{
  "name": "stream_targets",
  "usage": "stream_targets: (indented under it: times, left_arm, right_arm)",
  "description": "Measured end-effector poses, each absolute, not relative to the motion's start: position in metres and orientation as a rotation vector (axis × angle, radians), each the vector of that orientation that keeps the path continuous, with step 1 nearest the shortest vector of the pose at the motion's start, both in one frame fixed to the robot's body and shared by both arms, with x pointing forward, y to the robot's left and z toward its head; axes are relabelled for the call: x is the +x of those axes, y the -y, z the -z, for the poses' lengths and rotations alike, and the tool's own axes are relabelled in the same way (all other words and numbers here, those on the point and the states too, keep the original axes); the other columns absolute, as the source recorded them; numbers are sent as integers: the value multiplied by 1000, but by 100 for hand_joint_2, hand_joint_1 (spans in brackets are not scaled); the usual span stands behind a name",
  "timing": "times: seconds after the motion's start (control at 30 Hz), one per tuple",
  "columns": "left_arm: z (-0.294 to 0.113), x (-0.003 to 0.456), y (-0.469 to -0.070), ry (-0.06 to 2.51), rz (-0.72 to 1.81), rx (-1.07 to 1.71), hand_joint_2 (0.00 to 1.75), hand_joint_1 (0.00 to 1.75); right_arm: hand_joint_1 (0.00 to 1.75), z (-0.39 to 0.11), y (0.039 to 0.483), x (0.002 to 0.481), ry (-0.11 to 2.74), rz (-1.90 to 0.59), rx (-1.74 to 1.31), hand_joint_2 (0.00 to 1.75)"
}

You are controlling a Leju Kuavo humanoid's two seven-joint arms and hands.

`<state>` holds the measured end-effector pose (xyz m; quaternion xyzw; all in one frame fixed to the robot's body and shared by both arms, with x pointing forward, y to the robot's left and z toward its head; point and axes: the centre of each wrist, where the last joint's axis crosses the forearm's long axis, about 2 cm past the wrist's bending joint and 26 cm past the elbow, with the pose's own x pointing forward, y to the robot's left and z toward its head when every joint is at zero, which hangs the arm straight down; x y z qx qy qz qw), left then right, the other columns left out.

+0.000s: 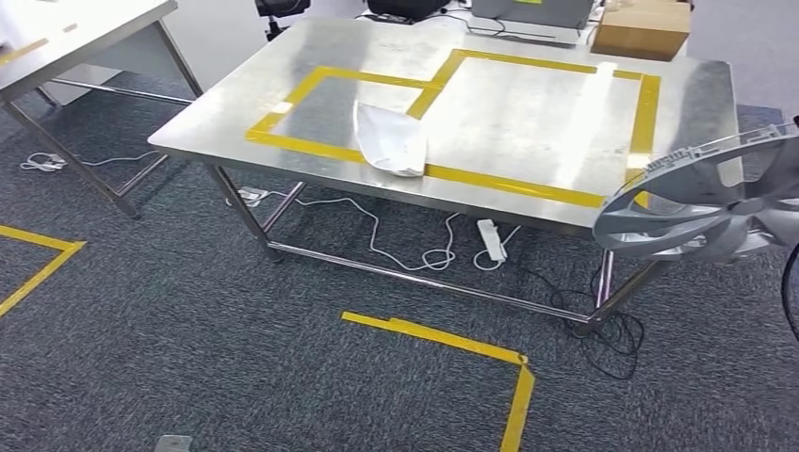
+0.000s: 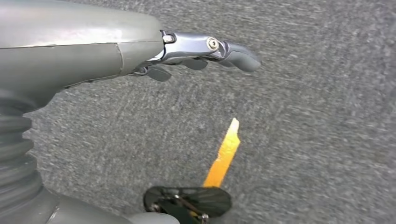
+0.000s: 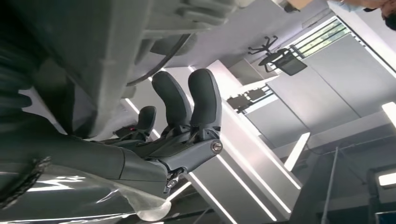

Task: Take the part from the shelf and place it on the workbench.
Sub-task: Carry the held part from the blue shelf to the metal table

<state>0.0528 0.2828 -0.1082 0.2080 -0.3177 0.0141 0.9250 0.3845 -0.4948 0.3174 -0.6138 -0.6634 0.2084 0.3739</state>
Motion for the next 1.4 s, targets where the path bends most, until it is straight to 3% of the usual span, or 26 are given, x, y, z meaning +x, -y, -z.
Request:
stream_targets:
  times: [0.97, 1.4]
  left_arm:
    - [108, 54, -282, 653, -29, 425, 175, 0]
    - [108, 57, -284, 661, -19, 417, 175, 0]
  right_arm:
    - [175, -314, 491, 385, 1682, -608, -1613, 175]
    - [175, -310, 436, 404, 1790, -788, -1547, 175]
